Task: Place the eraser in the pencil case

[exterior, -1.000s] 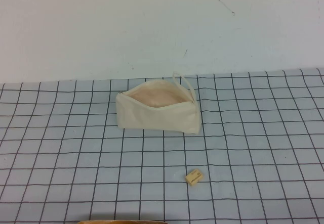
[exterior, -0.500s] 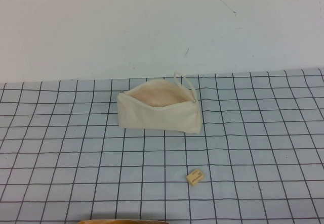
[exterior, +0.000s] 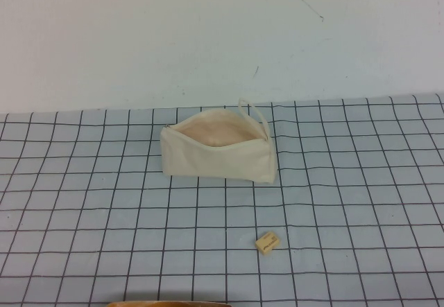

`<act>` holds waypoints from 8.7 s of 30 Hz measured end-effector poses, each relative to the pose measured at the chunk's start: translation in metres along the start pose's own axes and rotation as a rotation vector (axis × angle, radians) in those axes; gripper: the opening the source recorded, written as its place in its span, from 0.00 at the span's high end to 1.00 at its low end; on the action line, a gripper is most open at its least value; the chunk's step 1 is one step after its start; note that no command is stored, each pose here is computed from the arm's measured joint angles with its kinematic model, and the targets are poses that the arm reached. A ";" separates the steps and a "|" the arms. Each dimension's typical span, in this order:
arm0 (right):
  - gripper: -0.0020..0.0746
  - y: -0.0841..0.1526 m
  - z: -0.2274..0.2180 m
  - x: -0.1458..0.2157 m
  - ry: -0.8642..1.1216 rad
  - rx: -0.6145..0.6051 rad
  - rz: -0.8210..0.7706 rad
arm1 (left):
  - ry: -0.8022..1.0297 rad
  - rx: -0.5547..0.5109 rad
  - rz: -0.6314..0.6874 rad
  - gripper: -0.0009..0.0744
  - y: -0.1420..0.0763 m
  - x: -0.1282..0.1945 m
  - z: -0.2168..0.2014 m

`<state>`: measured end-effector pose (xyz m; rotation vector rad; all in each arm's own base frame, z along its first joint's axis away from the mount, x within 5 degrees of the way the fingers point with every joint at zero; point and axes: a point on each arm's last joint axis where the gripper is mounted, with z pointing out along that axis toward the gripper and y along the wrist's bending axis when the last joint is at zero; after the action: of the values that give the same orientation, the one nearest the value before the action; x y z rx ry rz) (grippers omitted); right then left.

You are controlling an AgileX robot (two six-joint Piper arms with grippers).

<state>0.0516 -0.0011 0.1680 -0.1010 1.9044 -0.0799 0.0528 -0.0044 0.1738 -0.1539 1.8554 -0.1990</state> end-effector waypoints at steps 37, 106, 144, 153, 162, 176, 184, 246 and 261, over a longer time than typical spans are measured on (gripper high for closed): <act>0.98 0.015 -0.007 -0.024 -0.125 -0.228 0.645 | 0.000 0.000 0.000 0.99 0.000 0.000 0.000; 0.31 0.229 0.230 -0.149 0.910 -0.600 -0.516 | 0.000 0.000 0.000 0.99 0.000 0.000 0.000; 0.57 0.269 0.264 -0.230 0.624 -0.693 -0.498 | 0.000 0.000 0.000 0.99 0.000 0.000 0.000; 0.57 0.282 0.290 -0.263 0.289 -0.631 -0.490 | 0.000 0.000 0.000 0.99 0.000 0.000 0.000; 0.41 0.286 0.314 -0.237 0.340 -0.616 -0.497 | 0.000 0.000 0.000 0.99 0.000 0.000 0.000; 0.95 0.219 0.192 -0.357 0.131 -0.617 -0.345 | 0.000 0.000 0.000 0.99 0.000 0.000 0.000; 0.97 0.171 0.112 -0.339 0.053 -0.702 -0.350 | 0.000 0.000 0.000 0.99 0.000 0.000 0.000; 0.97 0.003 0.000 -0.001 -0.001 -0.040 -0.055 | 0.002 0.000 0.000 0.99 0.000 0.000 0.000; 0.97 0.002 0.000 -0.001 0.000 -0.036 -0.051 | 0.002 0.000 0.000 0.99 0.000 0.000 0.000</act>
<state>0.0515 0.0014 0.1687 -0.1743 1.9035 -0.0804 0.0528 -0.0044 0.1736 -0.1539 1.8575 -0.1990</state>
